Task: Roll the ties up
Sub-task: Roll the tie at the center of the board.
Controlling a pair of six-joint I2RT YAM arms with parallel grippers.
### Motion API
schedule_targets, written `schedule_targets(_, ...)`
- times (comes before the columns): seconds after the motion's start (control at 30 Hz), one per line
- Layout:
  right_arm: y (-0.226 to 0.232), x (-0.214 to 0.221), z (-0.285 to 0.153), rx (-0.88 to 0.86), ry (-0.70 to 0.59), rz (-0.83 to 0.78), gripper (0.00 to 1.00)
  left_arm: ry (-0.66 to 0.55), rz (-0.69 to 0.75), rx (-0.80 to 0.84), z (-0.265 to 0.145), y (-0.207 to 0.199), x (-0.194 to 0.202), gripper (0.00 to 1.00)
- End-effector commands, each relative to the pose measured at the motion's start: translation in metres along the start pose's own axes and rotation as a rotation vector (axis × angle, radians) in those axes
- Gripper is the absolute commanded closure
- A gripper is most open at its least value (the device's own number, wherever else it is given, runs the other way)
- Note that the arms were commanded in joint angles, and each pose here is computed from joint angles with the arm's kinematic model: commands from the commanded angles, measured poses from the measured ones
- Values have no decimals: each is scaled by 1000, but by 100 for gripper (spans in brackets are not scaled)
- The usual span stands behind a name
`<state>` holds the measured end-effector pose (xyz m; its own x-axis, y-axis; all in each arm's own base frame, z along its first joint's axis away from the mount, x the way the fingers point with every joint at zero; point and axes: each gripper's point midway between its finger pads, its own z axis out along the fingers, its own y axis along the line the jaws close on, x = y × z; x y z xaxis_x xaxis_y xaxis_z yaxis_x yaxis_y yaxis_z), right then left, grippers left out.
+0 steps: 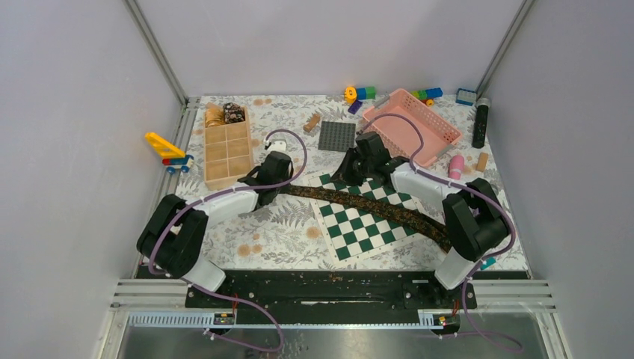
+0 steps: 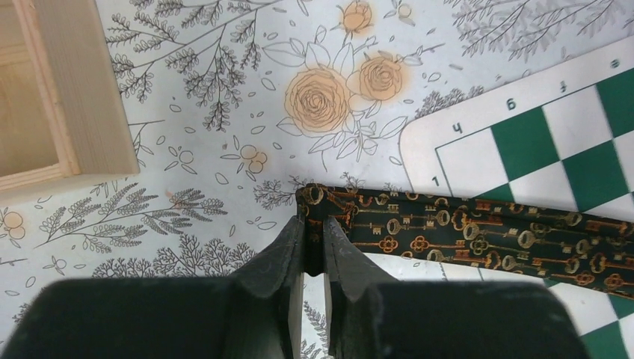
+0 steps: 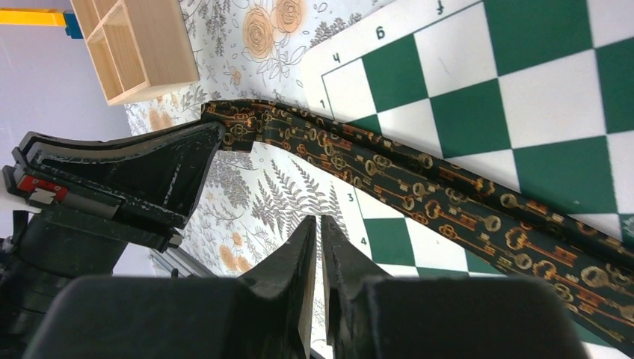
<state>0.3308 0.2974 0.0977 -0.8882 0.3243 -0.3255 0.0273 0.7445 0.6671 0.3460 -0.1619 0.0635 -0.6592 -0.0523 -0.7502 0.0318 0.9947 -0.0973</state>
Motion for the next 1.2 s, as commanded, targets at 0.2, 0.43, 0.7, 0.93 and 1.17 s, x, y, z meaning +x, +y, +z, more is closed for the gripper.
schedule_targets(0.2, 9, -30, -49, -38, -143, -36, 85, -22, 141, -123, 2, 0, -8, 91)
schedule_targets(0.43, 9, -42, -76, -30, -199, -56, 84, -24, 216, -170, 1, -3, -7, 92)
schedule_targets(0.7, 9, -59, -107, -32, -274, -55, 82, -31, 319, -237, 2, -7, -1, 93)
schedule_targets(0.93, 3, -71, -125, -5, -317, -60, 81, -33, 386, -258, 4, -17, 2, 93)
schedule_targets(1.17, -3, -73, -130, 1, -329, -46, 81, -38, 460, -279, 4, -28, 6, 94)
